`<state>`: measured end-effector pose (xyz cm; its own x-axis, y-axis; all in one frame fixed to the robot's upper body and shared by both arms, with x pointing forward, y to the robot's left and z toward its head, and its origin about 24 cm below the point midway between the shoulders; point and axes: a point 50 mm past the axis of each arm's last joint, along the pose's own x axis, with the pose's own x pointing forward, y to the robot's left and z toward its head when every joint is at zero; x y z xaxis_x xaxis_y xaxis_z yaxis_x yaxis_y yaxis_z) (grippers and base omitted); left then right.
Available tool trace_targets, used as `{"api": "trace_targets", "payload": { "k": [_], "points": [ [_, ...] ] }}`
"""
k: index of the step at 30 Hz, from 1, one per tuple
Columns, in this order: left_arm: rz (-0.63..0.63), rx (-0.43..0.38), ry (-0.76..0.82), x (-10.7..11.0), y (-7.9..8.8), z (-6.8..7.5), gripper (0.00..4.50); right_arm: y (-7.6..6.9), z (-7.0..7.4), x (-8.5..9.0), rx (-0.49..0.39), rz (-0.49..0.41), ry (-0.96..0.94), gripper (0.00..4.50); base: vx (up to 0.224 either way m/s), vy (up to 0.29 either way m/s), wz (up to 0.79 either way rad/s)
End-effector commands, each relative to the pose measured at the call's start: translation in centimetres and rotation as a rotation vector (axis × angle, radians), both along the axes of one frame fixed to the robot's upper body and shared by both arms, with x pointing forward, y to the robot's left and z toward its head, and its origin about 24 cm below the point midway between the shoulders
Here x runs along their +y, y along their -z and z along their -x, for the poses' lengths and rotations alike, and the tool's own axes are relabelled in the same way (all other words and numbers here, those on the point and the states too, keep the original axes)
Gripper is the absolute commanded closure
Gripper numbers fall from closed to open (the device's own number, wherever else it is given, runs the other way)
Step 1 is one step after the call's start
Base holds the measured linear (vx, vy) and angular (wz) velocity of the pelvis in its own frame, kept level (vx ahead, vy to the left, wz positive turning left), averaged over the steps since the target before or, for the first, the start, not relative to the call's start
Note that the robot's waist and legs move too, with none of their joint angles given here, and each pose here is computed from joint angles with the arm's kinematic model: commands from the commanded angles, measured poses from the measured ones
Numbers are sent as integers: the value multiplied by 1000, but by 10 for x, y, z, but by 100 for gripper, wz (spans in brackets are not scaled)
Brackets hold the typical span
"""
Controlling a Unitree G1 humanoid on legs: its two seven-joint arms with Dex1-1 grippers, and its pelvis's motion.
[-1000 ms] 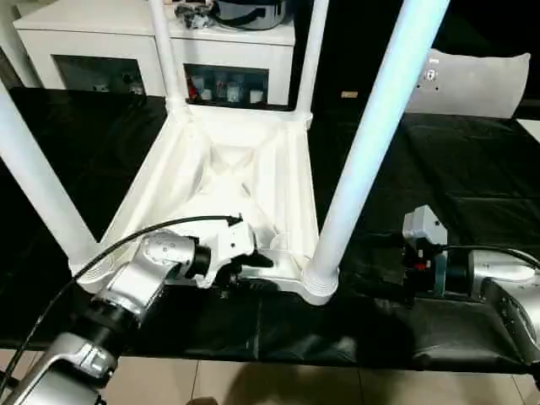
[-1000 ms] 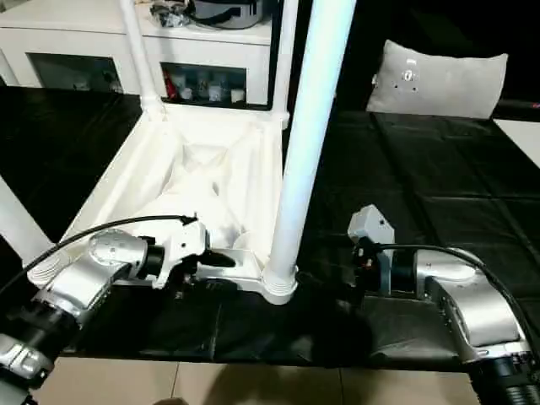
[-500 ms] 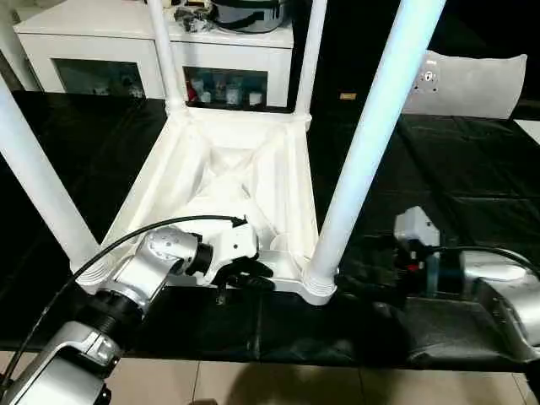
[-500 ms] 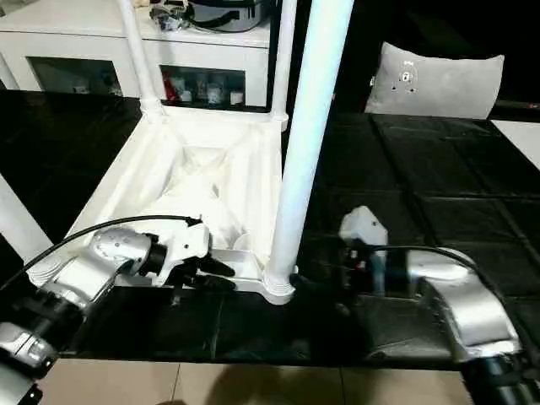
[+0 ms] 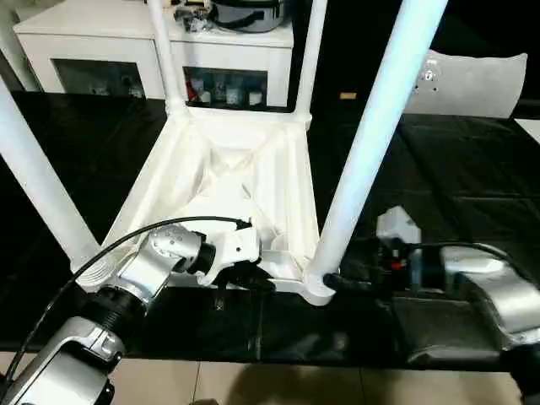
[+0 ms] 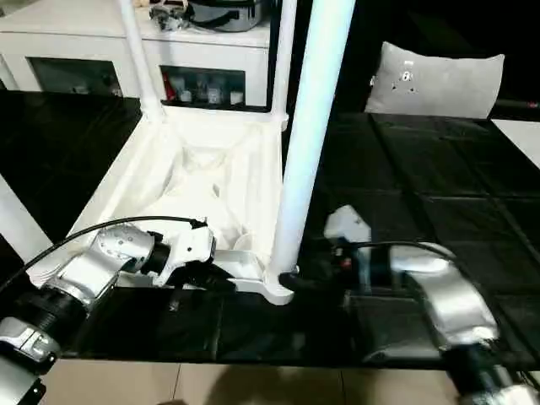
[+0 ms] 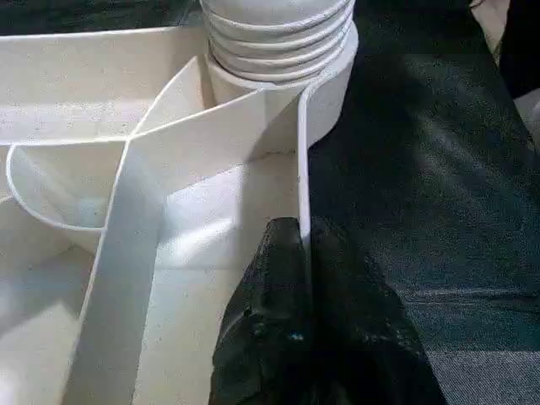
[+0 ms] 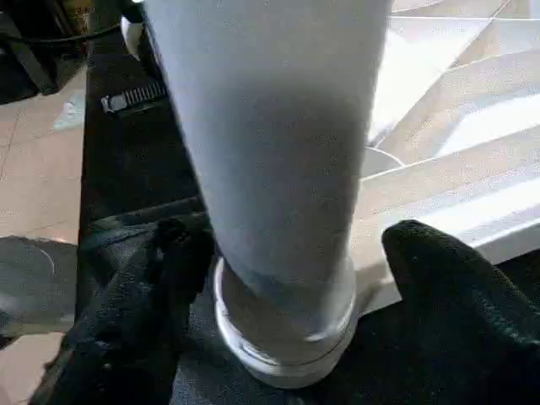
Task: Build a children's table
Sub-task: Rotate leg to tighten
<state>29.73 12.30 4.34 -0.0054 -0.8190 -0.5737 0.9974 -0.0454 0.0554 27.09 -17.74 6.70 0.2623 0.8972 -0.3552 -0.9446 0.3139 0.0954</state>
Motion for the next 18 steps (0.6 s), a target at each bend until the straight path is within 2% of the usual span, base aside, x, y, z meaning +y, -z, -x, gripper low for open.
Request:
{"api": "trace_targets", "payload": {
  "k": [1, 7, 15, 18],
  "points": [
    [-12, 31, 13, -1, 8, 5, 450, -2, -7, 0, -13, 17, -7, 108, 0, 0, 0],
    [-11, 31, 17, -2, 9, 5, 450, 2, -11, 5, 6, -9, -29, 175, 0, 0, 0],
    [-7, 36, -16, -2, 9, 2, 450, 4, -8, 7, 43, -57, -62, 224, 0, 0, 0],
    [37, 44, -60, -6, 7, 0, 450, 5, -4, 8, 61, -91, -61, 243, 0, 0, 0]
  ]
}}
